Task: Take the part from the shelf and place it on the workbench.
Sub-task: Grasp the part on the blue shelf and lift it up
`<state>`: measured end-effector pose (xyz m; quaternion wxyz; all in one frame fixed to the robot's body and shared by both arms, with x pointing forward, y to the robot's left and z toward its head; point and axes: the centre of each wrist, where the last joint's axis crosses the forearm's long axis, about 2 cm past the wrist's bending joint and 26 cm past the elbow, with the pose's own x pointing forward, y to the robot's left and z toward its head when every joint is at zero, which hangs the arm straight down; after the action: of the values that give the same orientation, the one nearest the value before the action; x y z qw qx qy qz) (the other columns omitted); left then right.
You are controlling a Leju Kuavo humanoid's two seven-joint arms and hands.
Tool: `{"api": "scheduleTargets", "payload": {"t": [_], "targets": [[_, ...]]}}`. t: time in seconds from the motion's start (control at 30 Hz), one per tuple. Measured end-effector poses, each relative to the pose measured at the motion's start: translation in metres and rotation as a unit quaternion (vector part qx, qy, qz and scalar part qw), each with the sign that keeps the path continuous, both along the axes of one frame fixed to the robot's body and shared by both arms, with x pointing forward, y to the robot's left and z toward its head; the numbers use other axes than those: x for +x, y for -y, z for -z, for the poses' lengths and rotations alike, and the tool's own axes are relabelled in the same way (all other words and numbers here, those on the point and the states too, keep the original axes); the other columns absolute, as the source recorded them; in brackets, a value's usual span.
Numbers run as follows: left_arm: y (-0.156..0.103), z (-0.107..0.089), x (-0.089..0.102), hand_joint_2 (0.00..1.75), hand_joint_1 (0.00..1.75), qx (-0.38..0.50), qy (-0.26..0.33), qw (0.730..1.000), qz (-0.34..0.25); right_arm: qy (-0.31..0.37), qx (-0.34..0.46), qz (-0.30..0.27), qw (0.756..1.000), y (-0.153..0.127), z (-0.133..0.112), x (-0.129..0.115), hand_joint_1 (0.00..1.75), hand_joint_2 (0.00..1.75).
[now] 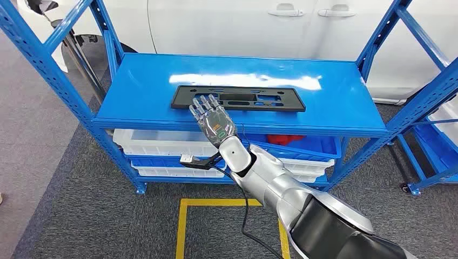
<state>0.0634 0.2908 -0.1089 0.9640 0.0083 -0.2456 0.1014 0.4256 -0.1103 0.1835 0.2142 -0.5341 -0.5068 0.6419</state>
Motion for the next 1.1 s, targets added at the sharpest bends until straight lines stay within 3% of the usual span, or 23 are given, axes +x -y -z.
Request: {"api": "scheduleTargets", "payload": {"t": [1.1], "targets": [[-0.0019, 0.0001, -0.0008, 0.0, 0.0, 0.001, 0.005, 1.0, -0.002, -0.006, 0.023, 0.019, 1.0, 0.0033, 0.0013, 0.0007, 0.0, 1.75]]}}
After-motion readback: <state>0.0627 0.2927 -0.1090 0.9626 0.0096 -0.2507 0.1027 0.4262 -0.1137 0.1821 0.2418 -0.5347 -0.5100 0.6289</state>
